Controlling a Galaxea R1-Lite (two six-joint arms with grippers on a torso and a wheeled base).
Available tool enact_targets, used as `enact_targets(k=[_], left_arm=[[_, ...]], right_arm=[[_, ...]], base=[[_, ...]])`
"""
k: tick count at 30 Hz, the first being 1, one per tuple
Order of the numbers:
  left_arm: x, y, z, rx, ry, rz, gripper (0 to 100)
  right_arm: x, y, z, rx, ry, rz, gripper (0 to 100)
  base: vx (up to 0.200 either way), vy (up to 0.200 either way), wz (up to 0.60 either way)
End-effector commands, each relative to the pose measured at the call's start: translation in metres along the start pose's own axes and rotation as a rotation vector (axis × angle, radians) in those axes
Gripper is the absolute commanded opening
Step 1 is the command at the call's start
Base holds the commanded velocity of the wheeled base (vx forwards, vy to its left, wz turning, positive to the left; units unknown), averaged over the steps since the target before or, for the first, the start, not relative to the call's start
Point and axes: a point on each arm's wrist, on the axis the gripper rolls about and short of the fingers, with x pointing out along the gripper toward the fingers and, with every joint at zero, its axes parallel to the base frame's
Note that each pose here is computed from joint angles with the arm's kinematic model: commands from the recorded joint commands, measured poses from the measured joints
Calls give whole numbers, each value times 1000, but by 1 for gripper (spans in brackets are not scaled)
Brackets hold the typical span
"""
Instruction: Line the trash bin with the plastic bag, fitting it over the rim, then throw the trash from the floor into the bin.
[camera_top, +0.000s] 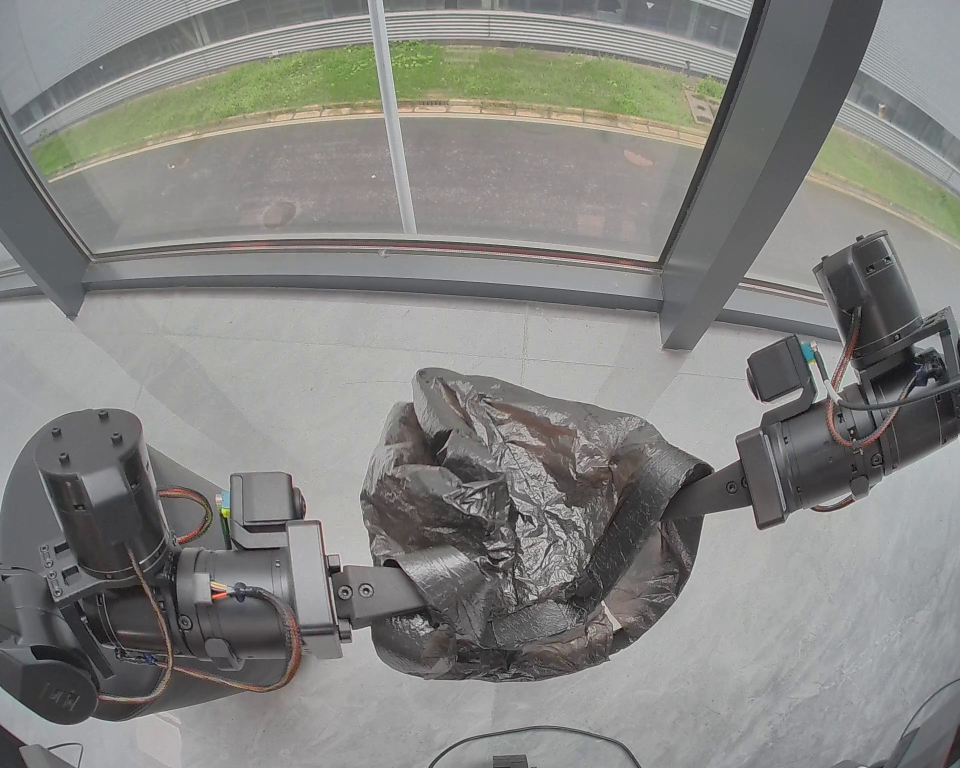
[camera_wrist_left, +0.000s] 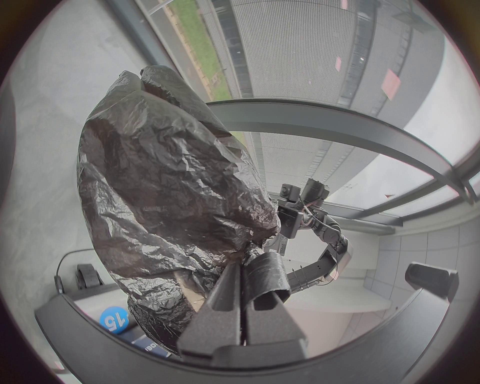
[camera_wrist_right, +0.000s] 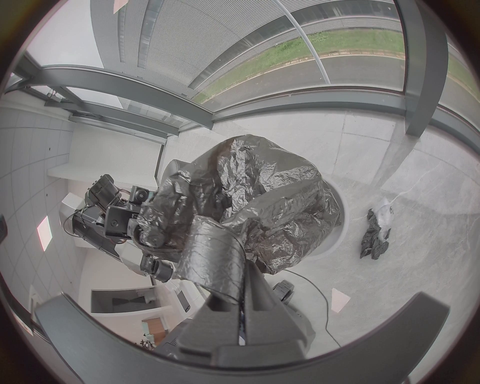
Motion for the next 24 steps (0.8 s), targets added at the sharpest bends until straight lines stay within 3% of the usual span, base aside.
enact_targets(k=[1,8,11,20,22,24], left_arm=[[8,15,-2,-89,24,46,0],[15,20,-2,-197,49,56,0],[16,21,-2,-245,103,34,0],[19,26,-5,-311,167,30,0],[21,25,-10,-322,252,-3,0],[23,27,-11,-330,276,-5,0]], right_arm=[[9,-4,0,31,32,30,0],[11,-5,-4,75,55,35,0],[13,-6,-7,98,70,33,0],[15,-11,-19,150,145,8,0],[9,-8,-19,171,175,-3,0],[5,-7,-19,183,193,-12,0]], base=[[0,0,0],[0,0,0],[0,0,0],[0,0,0],[0,0,0],[0,0,0]])
